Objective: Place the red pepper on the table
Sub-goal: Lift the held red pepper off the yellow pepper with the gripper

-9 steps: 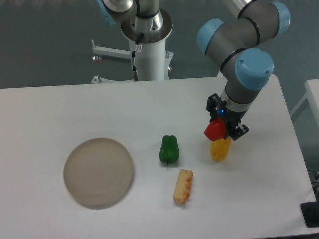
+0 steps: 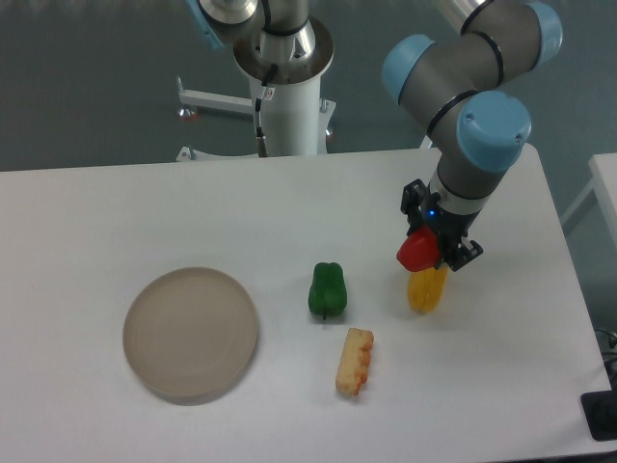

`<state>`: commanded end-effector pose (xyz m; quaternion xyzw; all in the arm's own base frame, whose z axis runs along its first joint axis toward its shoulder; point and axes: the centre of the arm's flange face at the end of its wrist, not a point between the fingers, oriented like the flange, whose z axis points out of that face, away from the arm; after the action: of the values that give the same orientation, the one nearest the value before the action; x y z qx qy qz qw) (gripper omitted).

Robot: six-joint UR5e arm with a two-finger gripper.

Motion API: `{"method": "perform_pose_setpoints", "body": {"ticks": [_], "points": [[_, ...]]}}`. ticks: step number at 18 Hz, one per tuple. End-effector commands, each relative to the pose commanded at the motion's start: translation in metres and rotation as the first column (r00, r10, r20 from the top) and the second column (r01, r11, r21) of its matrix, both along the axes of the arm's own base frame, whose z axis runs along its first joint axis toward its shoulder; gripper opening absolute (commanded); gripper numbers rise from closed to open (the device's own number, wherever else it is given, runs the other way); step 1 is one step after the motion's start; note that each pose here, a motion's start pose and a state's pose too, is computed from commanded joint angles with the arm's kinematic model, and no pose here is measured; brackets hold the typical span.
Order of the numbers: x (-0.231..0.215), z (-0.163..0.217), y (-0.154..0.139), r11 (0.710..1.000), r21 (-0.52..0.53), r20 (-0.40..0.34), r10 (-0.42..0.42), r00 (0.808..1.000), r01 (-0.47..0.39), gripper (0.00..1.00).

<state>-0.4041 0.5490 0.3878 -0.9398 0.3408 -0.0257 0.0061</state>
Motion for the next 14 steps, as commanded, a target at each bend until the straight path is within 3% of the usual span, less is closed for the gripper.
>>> {"method": "perform_pose_setpoints", "body": {"ticks": [8, 14], "points": [[0.085, -0.036, -0.059, 0.997, -0.07, 0.089, -0.031, 0.996, 0.038, 0.23], [0.17, -0.079, -0.049, 0.983, -0.105, 0.125, -0.137, 0.983, 0.15, 0.23]]}}
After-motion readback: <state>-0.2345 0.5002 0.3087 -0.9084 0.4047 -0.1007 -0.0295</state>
